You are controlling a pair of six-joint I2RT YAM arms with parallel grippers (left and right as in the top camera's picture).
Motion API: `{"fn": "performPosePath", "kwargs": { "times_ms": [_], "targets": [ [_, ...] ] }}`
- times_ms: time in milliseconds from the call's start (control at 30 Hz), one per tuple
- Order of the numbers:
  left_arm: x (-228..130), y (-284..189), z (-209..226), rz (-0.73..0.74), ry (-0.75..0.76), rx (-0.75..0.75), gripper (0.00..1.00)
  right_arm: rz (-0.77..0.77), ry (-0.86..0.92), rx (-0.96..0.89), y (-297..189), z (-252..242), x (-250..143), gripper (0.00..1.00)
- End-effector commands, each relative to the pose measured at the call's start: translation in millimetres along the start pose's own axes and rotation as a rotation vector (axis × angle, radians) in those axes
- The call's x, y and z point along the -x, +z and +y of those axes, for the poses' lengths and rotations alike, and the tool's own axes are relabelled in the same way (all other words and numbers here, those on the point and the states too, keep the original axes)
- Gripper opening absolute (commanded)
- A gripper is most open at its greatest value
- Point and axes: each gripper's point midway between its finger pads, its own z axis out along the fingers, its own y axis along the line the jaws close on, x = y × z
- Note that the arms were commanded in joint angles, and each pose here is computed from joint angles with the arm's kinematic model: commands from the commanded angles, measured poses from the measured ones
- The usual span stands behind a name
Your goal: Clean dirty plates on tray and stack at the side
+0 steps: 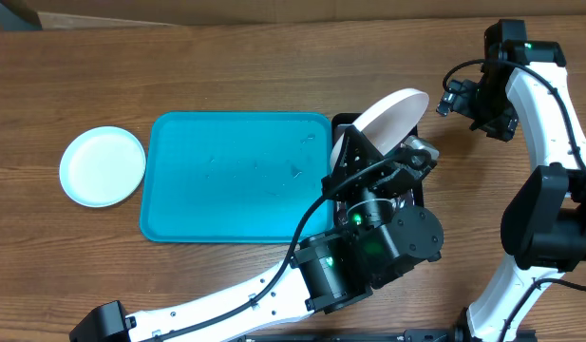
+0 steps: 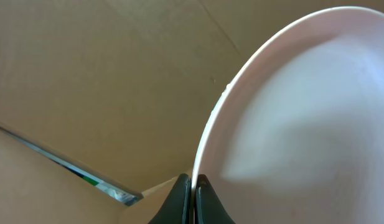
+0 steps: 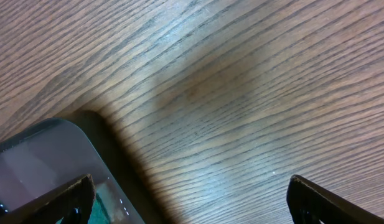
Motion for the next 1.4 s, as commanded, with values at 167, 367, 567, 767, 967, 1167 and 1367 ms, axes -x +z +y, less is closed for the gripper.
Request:
{"fn": "performPosePath", "kwargs": {
  "times_ms": [167, 367, 567, 767, 967, 1167, 1367],
  "targets": [
    [4, 1, 18, 0.009, -0.037, 0.036, 0.04, -0.021, 0.007, 0.008, -6, 0, 5, 1.00],
    [2, 12, 27, 0.026, -0.048, 0.068, 0.04, -0.021, 0.008, 0.009, -6, 0, 5, 1.00],
    [17, 13, 40, 0.000, -0.064, 0.093, 0.04, -0.021, 0.008, 0.009, -6, 0, 4, 1.00],
    [15, 13, 49, 0.012, -0.180, 0.129, 0.04, -0.021, 0.008, 0.008, -6, 0, 5, 1.00],
    [16, 15, 47, 0.004, -0.205, 0.118, 0.04, -0.021, 0.007, 0.009, -6, 0, 4, 1.00],
    [3, 20, 40, 0.027, -0.258, 0.114, 0.04, -0.021, 0.007, 0.009, -6, 0, 4, 1.00],
    [-36, 53, -11, 0.105, -0.321, -0.159, 0.04, -0.021, 0.007, 0.009, -6, 0, 5, 1.00]
  ]
}}
